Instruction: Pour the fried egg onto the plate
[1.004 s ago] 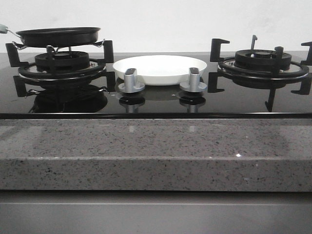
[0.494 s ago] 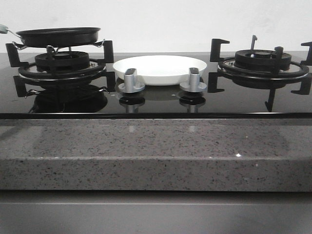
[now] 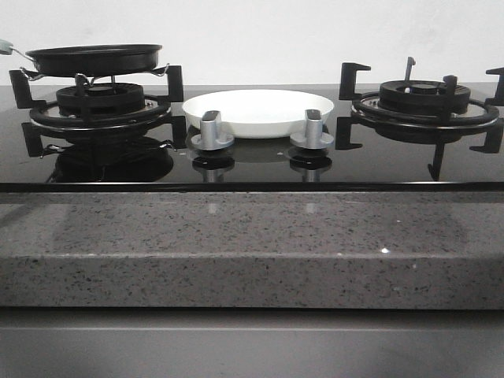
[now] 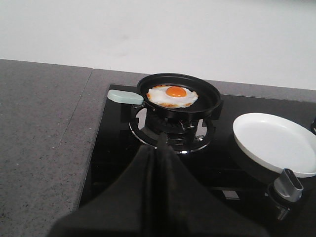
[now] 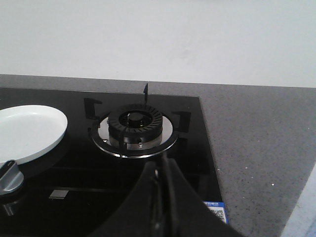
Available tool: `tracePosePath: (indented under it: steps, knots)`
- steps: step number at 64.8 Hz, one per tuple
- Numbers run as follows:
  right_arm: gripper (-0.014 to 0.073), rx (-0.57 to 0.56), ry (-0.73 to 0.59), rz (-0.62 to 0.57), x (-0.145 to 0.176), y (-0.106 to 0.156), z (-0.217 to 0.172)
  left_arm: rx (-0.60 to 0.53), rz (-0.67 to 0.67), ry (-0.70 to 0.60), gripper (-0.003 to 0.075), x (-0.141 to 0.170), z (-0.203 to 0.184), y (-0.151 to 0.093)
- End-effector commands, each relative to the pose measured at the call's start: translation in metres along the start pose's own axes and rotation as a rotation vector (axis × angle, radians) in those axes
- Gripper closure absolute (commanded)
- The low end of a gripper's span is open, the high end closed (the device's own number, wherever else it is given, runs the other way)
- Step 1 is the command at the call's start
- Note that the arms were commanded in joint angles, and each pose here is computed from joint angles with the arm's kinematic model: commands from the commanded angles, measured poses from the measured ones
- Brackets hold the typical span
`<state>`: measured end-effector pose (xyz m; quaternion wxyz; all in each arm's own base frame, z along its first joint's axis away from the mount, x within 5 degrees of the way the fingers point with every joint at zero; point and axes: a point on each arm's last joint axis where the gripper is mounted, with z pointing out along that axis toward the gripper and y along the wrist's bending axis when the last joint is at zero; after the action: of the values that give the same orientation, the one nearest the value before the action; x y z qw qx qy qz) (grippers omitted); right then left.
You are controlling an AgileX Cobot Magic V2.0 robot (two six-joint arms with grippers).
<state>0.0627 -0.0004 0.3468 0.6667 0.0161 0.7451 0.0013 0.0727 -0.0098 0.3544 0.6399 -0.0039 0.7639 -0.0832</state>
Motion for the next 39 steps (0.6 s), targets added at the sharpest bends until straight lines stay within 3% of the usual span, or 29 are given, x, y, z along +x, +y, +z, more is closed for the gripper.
tracePosePath:
  steps: [1, 8, 14, 20, 24, 39]
  knots:
    - [0.064, 0.01, -0.071, -0.013, -0.0141, -0.0006, -0.0004, 0.001, 0.0, -0.093, 0.0736, -0.0152, -0.0004, -0.001]
    - [0.0474, 0.012, -0.071, -0.017, -0.0141, -0.0008, -0.0004, -0.014, 0.031, -0.102, 0.0657, -0.0161, -0.0003, 0.0003]
    - [0.0276, 0.014, -0.073, -0.02, -0.0143, -0.0009, -0.0004, -0.042, 0.087, -0.103, 0.048, -0.0164, -0.0004, 0.0026]
    - [0.016, 0.014, -0.076, -0.02, -0.0145, -0.0009, -0.0005, -0.046, 0.094, -0.103, 0.0339, -0.0164, -0.0004, 0.0028]
    - [0.0148, 0.014, -0.076, -0.02, -0.0145, -0.0009, -0.0005, -0.042, 0.087, -0.103, 0.0317, -0.0164, -0.0004, 0.0025]
    - [0.0148, 0.013, -0.076, -0.019, -0.0145, -0.0008, -0.0005, -0.035, 0.072, -0.103, 0.0344, -0.0163, -0.0003, 0.0019]
